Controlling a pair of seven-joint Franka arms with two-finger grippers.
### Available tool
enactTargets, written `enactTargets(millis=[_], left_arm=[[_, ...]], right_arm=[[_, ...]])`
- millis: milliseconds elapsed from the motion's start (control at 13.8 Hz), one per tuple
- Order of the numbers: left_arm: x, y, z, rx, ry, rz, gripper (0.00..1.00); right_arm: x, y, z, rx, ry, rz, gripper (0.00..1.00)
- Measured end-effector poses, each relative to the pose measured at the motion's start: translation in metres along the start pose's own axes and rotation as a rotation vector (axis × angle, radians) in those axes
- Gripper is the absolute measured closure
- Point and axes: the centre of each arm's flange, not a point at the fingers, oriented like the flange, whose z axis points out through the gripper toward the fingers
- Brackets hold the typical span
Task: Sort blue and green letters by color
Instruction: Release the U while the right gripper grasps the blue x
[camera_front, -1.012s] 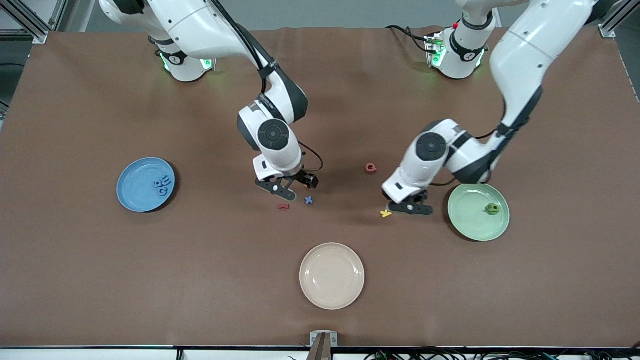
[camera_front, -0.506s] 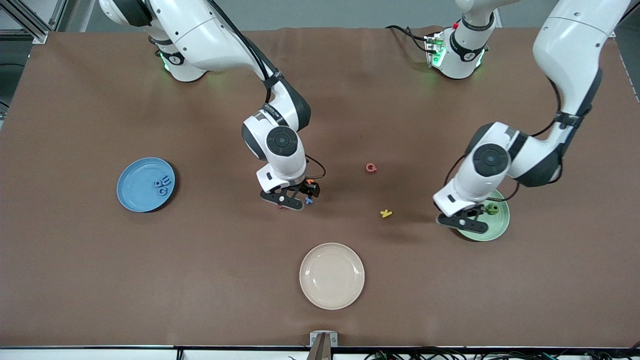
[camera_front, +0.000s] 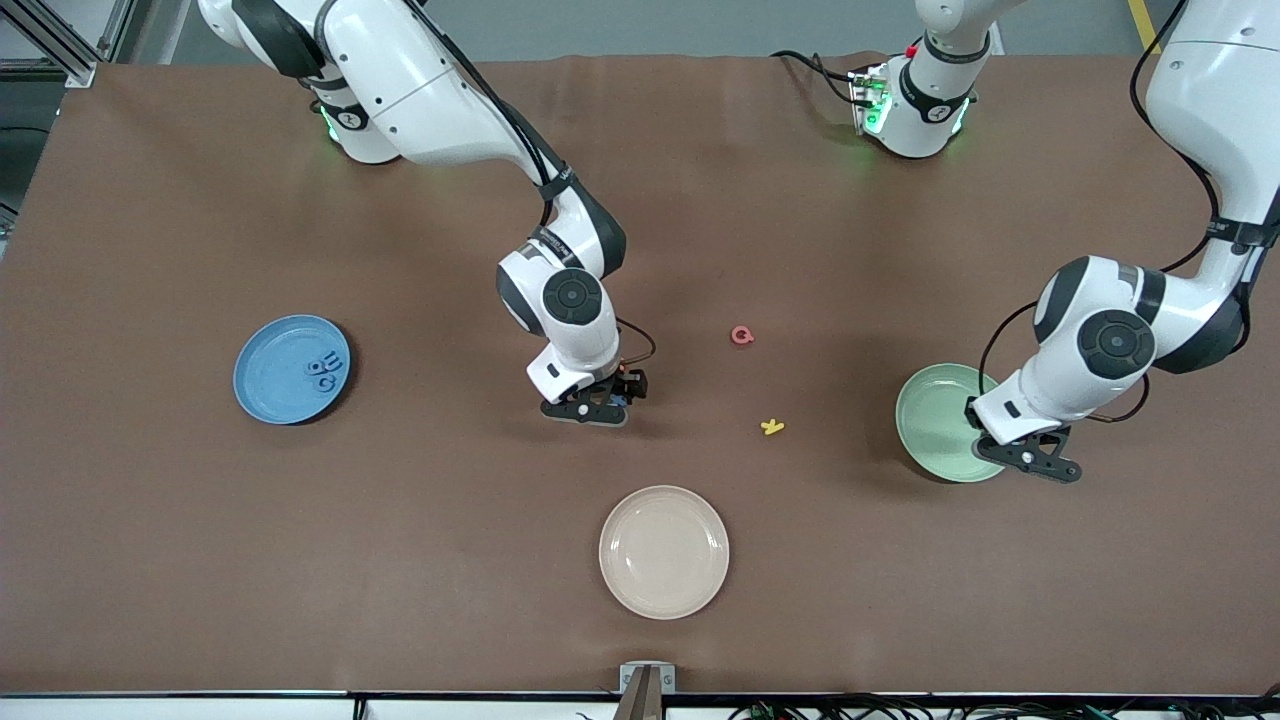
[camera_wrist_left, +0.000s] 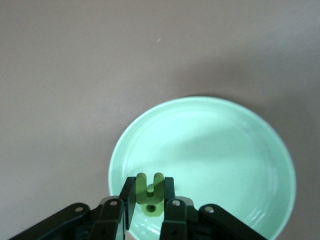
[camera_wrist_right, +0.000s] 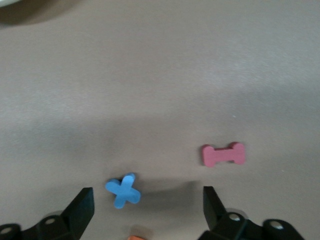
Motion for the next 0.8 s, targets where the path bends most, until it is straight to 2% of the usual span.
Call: enactTargets(millis=[506,796], left_arm=[[-0.021,-0.014,0.028,-0.032,-0.053,-0.013,0.74],[-0.029,-0.019,0.037,-0.040,-0.070,-0.024,0.74]], right_arm=[[-0.008,-0.021,-0.002,0.010,0.021,-0.097,0.09],[-0.008,-0.023,0.006,-0.003,0.028,-0.118,0.17]])
